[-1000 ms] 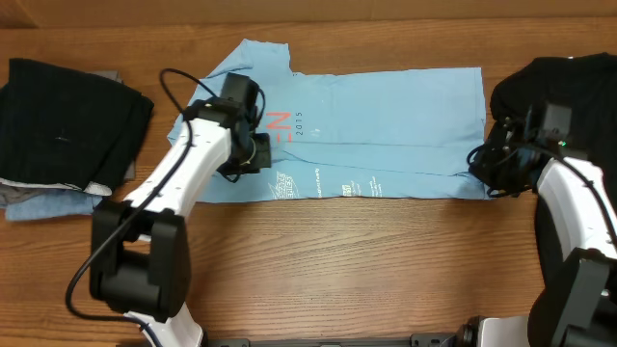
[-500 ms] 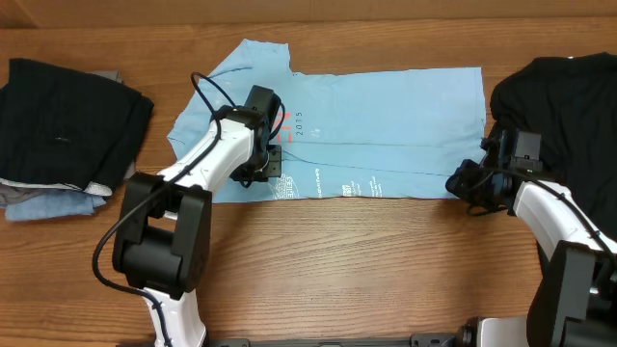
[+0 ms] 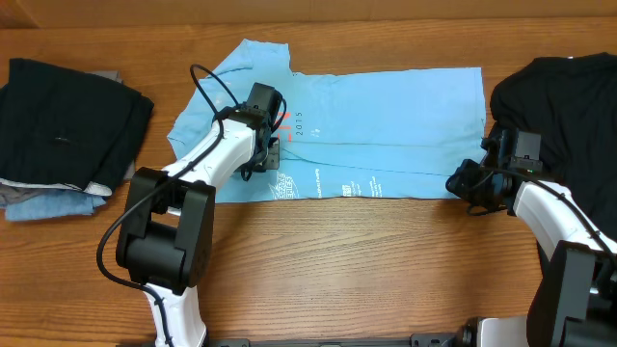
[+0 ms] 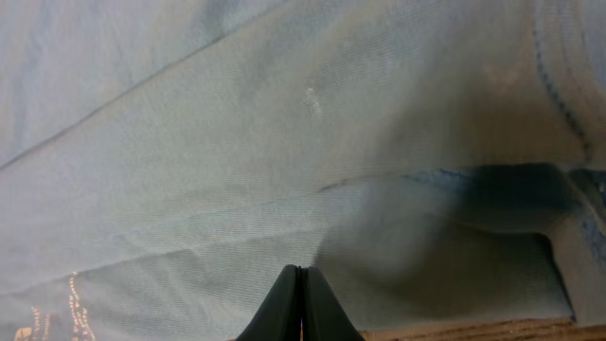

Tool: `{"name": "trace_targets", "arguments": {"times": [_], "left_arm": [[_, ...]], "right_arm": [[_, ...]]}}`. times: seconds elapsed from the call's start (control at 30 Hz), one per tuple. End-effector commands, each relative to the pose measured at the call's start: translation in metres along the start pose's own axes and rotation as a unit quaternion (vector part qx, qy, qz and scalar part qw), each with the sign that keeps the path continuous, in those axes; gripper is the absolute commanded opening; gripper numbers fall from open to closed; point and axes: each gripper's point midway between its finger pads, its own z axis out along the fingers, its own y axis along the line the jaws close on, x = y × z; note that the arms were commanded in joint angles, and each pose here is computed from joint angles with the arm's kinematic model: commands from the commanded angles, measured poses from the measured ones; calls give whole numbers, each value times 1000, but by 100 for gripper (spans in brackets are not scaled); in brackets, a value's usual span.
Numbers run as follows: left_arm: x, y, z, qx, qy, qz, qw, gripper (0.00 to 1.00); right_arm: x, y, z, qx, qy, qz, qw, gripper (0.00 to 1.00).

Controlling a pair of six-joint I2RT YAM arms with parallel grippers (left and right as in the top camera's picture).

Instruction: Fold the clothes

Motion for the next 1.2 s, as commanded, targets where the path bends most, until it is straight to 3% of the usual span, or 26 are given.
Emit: {"name": "trace_targets", "arguments": {"times": [0.0, 0.07, 0.17, 0.3, 0.43, 0.6, 0.77, 0.93, 1.17], "left_arm": [[-44, 24, -2, -78, -86, 54, 992, 8], [-79, 43, -22, -116, -134, 36, 983, 12], [-118, 60, -60, -103, -166, -30, 980, 21], [-150, 62, -122, 9, -169, -83, 982, 32], [-113, 59, -136, 36, -80, -96, 992, 27], [-38, 51, -107, 21, 65, -78, 995, 13], [16, 45, -72, 11, 151, -63, 986, 5], [46, 47, -37, 0, 176, -59, 983, 4], [38, 51, -2, -17, 120, -61, 991, 4]], "right_arm": [[4, -3, 3, 8, 6, 1, 1000, 4], [5, -3, 3, 9, 8, 0, 1000, 5], [6, -8, 3, 21, 7, 1, 1000, 5], [6, -11, 4, 27, 6, 1, 1000, 7], [6, -10, 4, 27, 4, 1, 1000, 10], [5, -10, 3, 27, 4, 1, 1000, 13], [6, -10, 4, 27, 4, 1, 1000, 17], [6, -10, 4, 27, 4, 1, 1000, 18], [7, -11, 4, 28, 6, 1, 1000, 18]]}}
